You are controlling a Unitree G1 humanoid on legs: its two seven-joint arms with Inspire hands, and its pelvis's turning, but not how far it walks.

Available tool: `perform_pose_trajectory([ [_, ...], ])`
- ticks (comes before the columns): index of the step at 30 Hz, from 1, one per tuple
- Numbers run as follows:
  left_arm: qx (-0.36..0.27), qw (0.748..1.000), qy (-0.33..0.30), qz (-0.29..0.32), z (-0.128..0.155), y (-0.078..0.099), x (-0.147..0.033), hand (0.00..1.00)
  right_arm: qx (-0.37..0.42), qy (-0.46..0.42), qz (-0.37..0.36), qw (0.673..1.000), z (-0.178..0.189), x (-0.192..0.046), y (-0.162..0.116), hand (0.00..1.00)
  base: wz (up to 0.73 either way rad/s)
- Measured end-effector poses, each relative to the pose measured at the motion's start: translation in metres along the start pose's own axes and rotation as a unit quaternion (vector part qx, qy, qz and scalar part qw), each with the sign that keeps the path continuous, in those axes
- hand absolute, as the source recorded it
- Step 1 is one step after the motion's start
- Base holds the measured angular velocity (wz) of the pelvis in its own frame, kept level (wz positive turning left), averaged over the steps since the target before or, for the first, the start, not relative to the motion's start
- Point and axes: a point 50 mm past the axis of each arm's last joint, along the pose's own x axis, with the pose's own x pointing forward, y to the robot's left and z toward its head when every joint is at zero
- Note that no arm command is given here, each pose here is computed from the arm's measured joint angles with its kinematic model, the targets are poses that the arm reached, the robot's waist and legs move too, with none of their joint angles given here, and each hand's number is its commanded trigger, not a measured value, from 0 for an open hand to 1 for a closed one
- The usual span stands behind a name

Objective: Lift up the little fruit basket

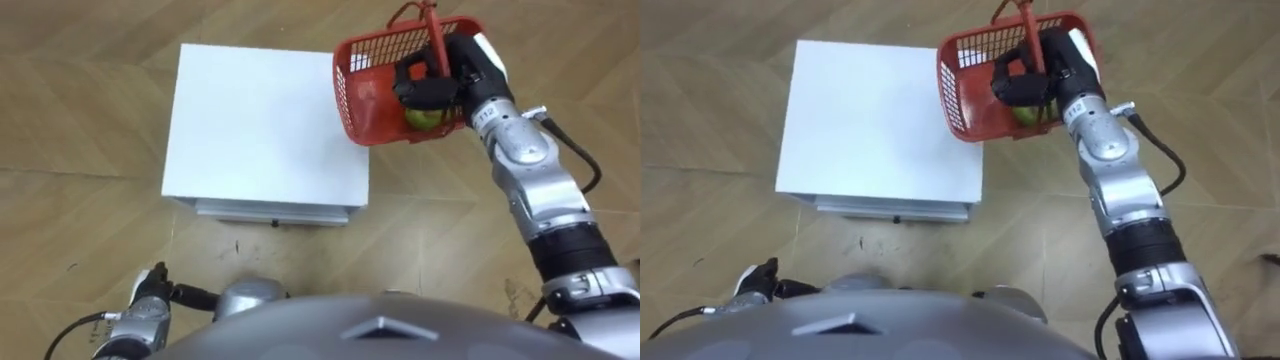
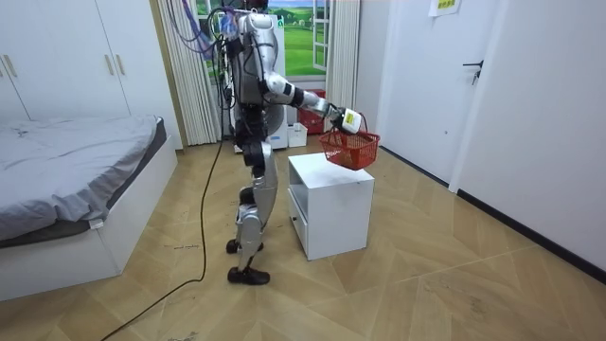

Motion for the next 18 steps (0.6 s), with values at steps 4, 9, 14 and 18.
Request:
perform_pose_trajectory([
  [4,0.083,0.996,-0.014,-0.007,0.008,-0.001,0.000,0.00,0.005,0.018,-0.018,1.000,-0.002,0.009,-0.007,1.00,0.72],
  [9,0.100,0.995,0.016,-0.008,0.000,-0.002,0.001,0.00,-0.002,0.030,0.009,0.999,-0.004,0.014,0.009,1.00,0.23],
  [14,0.097,0.995,0.018,-0.012,0.000,-0.005,0.001,0.00,0.000,0.065,0.024,0.998,-0.017,0.018,0.015,1.00,0.04],
  [18,0.109,0.994,0.019,-0.021,0.000,-0.011,0.000,0.00,0.030,0.089,0.026,0.995,-0.026,0.017,0.015,1.00,-0.02],
])
